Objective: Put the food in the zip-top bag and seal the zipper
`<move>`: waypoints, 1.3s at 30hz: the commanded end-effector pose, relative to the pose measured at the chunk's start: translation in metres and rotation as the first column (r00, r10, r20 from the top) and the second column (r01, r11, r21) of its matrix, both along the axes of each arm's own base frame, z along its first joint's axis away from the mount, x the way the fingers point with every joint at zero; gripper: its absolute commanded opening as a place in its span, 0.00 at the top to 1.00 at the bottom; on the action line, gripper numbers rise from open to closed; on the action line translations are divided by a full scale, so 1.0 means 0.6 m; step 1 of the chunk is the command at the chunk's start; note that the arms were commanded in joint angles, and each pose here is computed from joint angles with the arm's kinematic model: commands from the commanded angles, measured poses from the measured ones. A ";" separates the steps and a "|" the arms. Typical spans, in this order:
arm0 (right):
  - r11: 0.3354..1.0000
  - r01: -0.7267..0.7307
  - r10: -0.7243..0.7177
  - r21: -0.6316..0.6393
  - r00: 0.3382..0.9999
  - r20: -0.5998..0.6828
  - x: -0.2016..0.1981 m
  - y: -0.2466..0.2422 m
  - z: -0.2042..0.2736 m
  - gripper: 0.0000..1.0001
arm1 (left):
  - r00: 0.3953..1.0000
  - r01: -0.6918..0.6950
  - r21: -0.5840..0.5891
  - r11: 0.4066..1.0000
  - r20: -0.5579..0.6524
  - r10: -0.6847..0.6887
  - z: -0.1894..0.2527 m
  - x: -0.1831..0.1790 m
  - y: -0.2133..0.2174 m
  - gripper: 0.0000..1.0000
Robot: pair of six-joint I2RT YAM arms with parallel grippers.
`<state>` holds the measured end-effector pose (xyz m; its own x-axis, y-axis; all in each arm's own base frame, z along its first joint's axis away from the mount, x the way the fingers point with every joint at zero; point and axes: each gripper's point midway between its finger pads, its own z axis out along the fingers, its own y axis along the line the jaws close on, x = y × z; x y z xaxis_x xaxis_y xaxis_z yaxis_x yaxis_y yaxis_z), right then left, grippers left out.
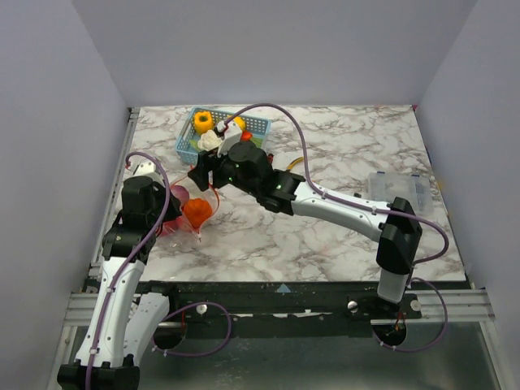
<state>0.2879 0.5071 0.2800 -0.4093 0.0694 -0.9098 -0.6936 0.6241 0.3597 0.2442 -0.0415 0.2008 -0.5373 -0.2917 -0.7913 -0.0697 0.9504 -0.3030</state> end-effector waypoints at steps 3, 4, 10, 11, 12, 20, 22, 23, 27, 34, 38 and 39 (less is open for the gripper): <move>0.989 0.134 -0.127 -0.057 0.985 0.112 0.034 -0.046 0.018 0.30 | 1.000 0.005 0.009 1.000 0.002 -0.005 -0.003 0.004 -0.001 1.00; 0.986 0.155 -0.147 -0.061 0.982 0.122 0.042 -0.051 0.020 0.30 | 1.000 0.004 0.009 1.000 0.001 -0.004 -0.003 0.004 0.000 1.00; 0.956 0.283 -0.266 -0.078 0.948 0.174 0.115 -0.075 0.004 0.18 | 1.000 0.005 0.009 1.000 -0.005 -0.004 -0.005 0.005 -0.001 1.00; 0.949 0.304 -0.287 -0.078 0.941 0.181 0.129 -0.078 0.002 0.16 | 1.000 0.004 0.010 1.000 -0.005 -0.004 -0.005 0.005 0.000 1.00; 0.942 0.326 -0.309 -0.076 0.934 0.178 0.148 -0.081 -0.004 0.14 | 1.000 0.006 0.010 1.000 -0.007 -0.005 -0.006 0.005 -0.001 1.00; 0.912 0.411 -0.411 0.017 0.911 0.043 0.296 -0.098 -0.048 0.00 | 1.000 0.003 0.013 1.000 -0.026 -0.003 -0.013 0.008 0.000 1.00; 0.905 0.424 -0.424 0.031 0.905 0.017 0.329 -0.100 -0.064 0.00 | 1.000 0.004 0.013 1.000 -0.030 -0.003 -0.015 0.008 -0.001 1.00; 0.900 0.435 -0.436 0.036 0.900 0.009 0.347 -0.103 -0.071 0.00 | 0.999 0.005 0.012 1.000 -0.033 -0.004 -0.016 0.008 -0.001 1.00; 0.892 0.450 -0.449 0.037 0.893 -0.021 0.402 -0.101 -0.105 0.00 | 0.999 0.007 0.009 1.000 -0.035 -0.006 -0.017 0.009 -0.002 1.00; 0.885 0.463 -0.461 0.046 0.886 -0.048 0.462 -0.108 -0.158 0.00 | 0.998 0.039 -0.009 0.999 -0.057 -0.039 -0.025 0.013 -0.013 1.00; 0.892 0.449 -0.446 0.056 0.893 -0.060 0.480 -0.114 -0.181 0.00 | 0.994 0.058 -0.022 0.998 -0.087 -0.060 -0.036 0.014 -0.020 1.00; 0.896 0.439 -0.435 0.063 0.898 -0.066 0.483 -0.114 -0.186 0.00 | 0.993 0.063 -0.026 0.998 -0.098 -0.065 -0.041 0.015 -0.023 1.00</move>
